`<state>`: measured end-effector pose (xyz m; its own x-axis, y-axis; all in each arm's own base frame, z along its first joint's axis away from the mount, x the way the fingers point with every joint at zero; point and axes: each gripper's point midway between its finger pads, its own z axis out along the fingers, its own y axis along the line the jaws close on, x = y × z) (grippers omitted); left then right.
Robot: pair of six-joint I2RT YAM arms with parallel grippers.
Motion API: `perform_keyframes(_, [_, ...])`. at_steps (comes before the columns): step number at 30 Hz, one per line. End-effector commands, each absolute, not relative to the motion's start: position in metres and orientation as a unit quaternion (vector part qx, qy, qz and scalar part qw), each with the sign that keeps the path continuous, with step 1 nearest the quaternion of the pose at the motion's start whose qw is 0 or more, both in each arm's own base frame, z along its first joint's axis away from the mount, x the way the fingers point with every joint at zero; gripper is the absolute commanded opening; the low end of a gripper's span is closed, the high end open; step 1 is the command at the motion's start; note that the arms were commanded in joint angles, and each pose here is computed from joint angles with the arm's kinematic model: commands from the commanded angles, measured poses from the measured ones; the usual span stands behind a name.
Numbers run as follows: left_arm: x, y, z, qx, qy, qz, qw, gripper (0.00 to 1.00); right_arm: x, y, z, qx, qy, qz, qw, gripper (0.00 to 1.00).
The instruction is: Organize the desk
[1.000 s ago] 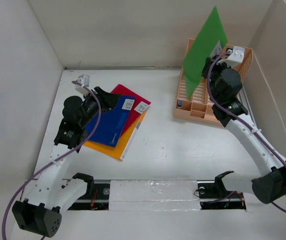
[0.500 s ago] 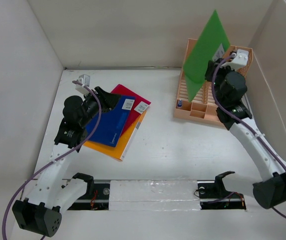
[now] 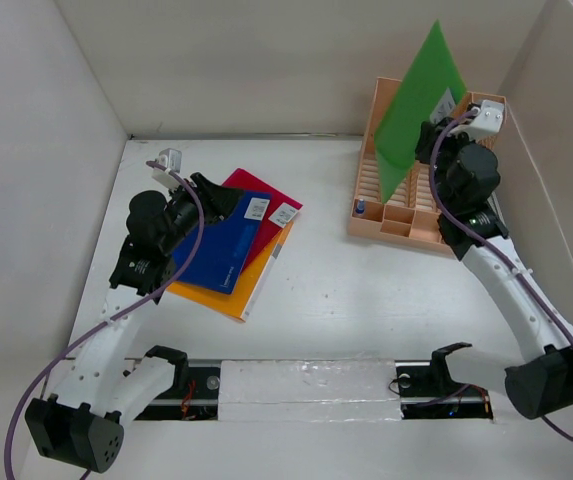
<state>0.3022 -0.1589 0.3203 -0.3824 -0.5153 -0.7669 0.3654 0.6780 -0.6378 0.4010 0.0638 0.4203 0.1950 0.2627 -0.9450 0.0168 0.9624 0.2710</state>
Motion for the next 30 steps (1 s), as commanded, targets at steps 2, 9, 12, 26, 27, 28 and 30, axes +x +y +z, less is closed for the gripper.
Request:
perform_keyframes(2, [0.3, -0.162, 0.333, -0.037, 0.71, -0.412, 0.57, 0.37, 0.414, 0.072, 0.449, 0.086, 0.605, 0.113, 0.784, 0.0])
perform_keyframes(9, [0.301, -0.163, 0.332, -0.038, 0.71, -0.414, 0.568, 0.37, 0.451, 0.065, 0.422, 0.098, 0.619, 0.082, 0.775, 0.0])
perform_keyframes(12, [0.304, -0.163, 0.331, -0.039, 0.713, -0.409, 0.568, 0.37, 0.463, 0.065, 0.412, 0.089, 0.613, 0.077, 0.781, 0.0])
perform_keyframes(26, [0.309, -0.162, 0.326, -0.042, 0.722, -0.401, 0.563, 0.37, 0.488, 0.076, 0.392, 0.084, 0.575, 0.048, 0.813, 0.0])
perform_keyframes(27, [0.311, -0.162, 0.324, -0.044, 0.723, -0.399, 0.562, 0.37, 0.489, 0.078, 0.388, 0.088, 0.574, 0.045, 0.813, 0.0])
perform_keyframes(28, [0.311, -0.163, 0.324, -0.043, 0.723, -0.401, 0.561, 0.38, 0.49, 0.079, 0.384, 0.094, 0.571, 0.04, 0.814, 0.0])
perform_keyframes(30, [0.31, -0.164, 0.323, -0.041, 0.723, -0.402, 0.56, 0.37, 0.491, 0.075, 0.377, 0.104, 0.569, 0.033, 0.815, 0.0])
